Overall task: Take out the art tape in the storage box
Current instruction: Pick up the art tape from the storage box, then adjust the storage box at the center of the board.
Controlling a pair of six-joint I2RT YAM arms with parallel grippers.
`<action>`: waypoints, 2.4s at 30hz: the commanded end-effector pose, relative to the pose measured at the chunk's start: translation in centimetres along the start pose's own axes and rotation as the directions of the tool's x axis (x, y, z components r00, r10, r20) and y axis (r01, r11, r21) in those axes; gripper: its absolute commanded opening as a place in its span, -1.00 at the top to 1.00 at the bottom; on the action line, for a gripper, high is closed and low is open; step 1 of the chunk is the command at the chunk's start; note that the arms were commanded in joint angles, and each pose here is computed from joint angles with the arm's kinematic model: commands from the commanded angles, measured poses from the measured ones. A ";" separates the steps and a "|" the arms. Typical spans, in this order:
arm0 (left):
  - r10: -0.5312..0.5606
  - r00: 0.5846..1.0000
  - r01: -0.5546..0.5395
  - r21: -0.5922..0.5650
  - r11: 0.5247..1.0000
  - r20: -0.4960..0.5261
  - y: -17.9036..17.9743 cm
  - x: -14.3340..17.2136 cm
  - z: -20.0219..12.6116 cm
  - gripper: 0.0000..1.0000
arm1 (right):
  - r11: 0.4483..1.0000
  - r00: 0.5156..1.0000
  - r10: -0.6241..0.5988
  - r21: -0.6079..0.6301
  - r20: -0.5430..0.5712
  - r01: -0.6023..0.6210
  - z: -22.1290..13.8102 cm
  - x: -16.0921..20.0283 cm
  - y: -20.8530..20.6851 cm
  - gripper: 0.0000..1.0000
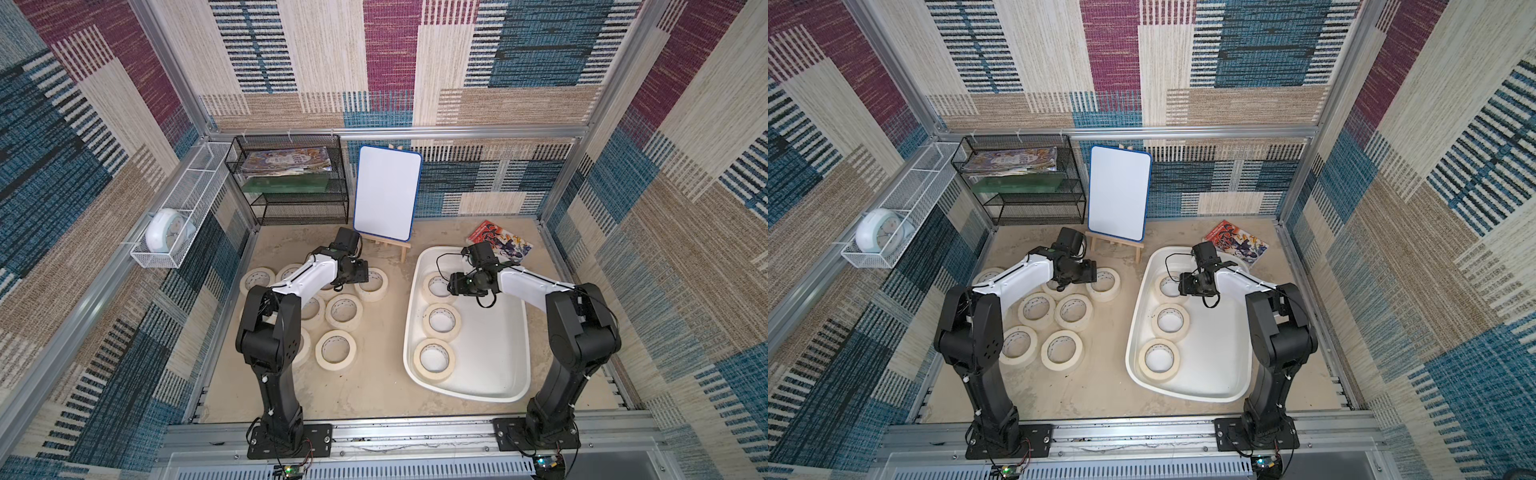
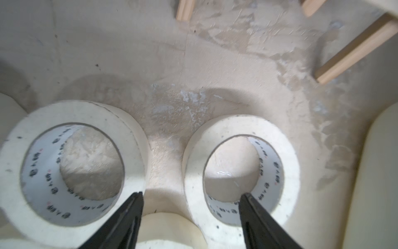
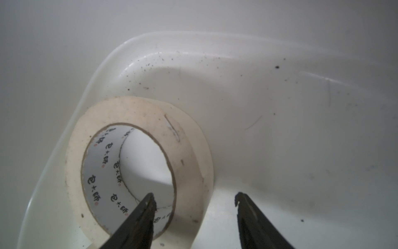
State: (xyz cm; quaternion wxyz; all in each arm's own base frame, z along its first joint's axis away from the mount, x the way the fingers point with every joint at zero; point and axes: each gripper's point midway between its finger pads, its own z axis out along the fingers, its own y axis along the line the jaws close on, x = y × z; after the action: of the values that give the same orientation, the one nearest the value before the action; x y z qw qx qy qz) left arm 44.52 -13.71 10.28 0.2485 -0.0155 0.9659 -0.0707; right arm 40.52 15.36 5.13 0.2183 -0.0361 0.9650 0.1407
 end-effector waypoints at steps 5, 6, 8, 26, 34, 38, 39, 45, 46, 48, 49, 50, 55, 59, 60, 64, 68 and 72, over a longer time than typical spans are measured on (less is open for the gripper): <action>0.018 0.999 -0.026 0.201 0.979 0.043 -4.9 0.6 -4.6 -0.52 | 1.000 1.000 -0.007 0.008 0.002 0.007 0.4 0.3 0.4 0.37; 0.030 0.998 -0.040 0.209 0.977 0.047 -5.5 0.9 -5.0 -0.52 | 1.000 1.000 -0.010 0.017 0.011 0.010 0.1 0.2 0.4 0.54; 0.062 0.996 -0.073 0.223 0.972 0.056 -6.9 1.5 -5.9 -0.53 | 0.999 1.000 -0.017 0.036 0.026 0.016 -0.8 0.1 0.3 0.83; 0.186 0.978 -0.206 0.349 0.914 0.092 -16.5 4.3 -8.8 -0.57 | 0.985 0.979 -0.170 0.041 0.115 0.166 -9.7 -0.1 8.6 1.00; 0.188 0.981 -0.189 0.380 0.906 0.039 -17.9 5.0 -6.5 -0.46 | 0.978 0.973 -0.208 0.010 0.102 0.208 -9.8 0.8 10.9 1.00; 0.197 0.980 -0.193 0.365 0.911 0.027 -17.7 5.2 -6.1 0.17 | 0.977 0.972 -0.210 -0.001 0.105 0.212 -10.0 1.1 11.3 1.00; 0.196 0.980 -0.193 0.365 0.911 0.027 -17.7 5.3 -6.2 0.37 | 0.978 0.972 -0.209 -0.006 0.111 0.211 -10.1 1.0 11.4 0.98; 0.192 0.980 -0.195 0.355 0.915 0.043 -17.3 5.1 -7.0 1.00 | 0.977 0.971 -0.194 -0.066 0.137 0.204 -10.9 0.6 12.6 0.32; 0.192 0.980 -0.195 0.352 0.916 0.043 -17.2 5.1 -7.1 1.00 | 0.976 0.971 -0.193 -0.071 0.139 0.204 -11.0 0.6 12.7 0.18; 0.192 0.980 -0.196 0.347 0.917 0.045 -17.1 5.0 -7.3 1.00 | 0.976 0.971 -0.194 -0.072 0.143 0.206 -11.3 0.5 12.7 -0.10; 0.195 0.980 -0.198 0.342 0.919 0.043 -16.9 5.1 -7.4 1.00 | 0.977 0.970 -0.192 -0.063 0.149 0.203 -11.6 0.3 12.6 -0.27; 0.199 0.979 -0.202 0.333 0.921 0.042 -16.7 5.2 -7.4 1.00 | 0.978 0.969 -0.193 -0.052 0.152 0.203 -11.9 0.1 12.5 -0.44; 0.219 0.975 -0.219 0.288 0.932 0.033 -15.4 5.9 -7.0 1.00 | 0.984 0.961 -0.165 -0.031 0.223 0.176 -15.0 -1.2 12.3 -0.74; 0.225 0.974 -0.222 0.273 0.936 0.022 -14.3 6.1 -6.8 1.00 | 0.986 0.946 -0.141 -0.046 0.292 0.161 -18.6 -1.6 12.2 -0.79; 0.222 0.975 -0.221 0.265 0.939 0.027 -13.8 5.9 -7.0 1.00 | 0.987 0.942 -0.139 -0.039 0.306 0.158 -19.4 -1.6 11.9 -0.79; 0.204 0.978 -0.209 0.199 0.957 0.045 -10.8 5.4 -7.9 1.00 | 0.991 0.929 -0.131 0.007 0.345 0.137 -21.3 -1.5 10.0 -0.80; 0.180 0.983 -0.183 0.104 0.978 0.041 -6.3 5.9 -8.8 1.00 | 0.992 0.940 -0.126 0.034 0.317 0.121 -20.5 -0.8 8.0 -0.80; 0.205 0.979 -0.205 -0.054 0.977 0.006 -2.0 8.1 -9.7 1.00 | 0.993 0.947 -0.116 0.020 0.299 0.116 -19.2 -0.4 7.4 -0.79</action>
State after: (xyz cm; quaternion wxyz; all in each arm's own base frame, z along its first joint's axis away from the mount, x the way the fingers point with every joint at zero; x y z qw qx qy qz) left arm 33.88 -17.71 15.68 0.2676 0.0769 0.9571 -0.0804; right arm 31.97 16.83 24.19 0.3720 -0.0642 0.9177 0.1241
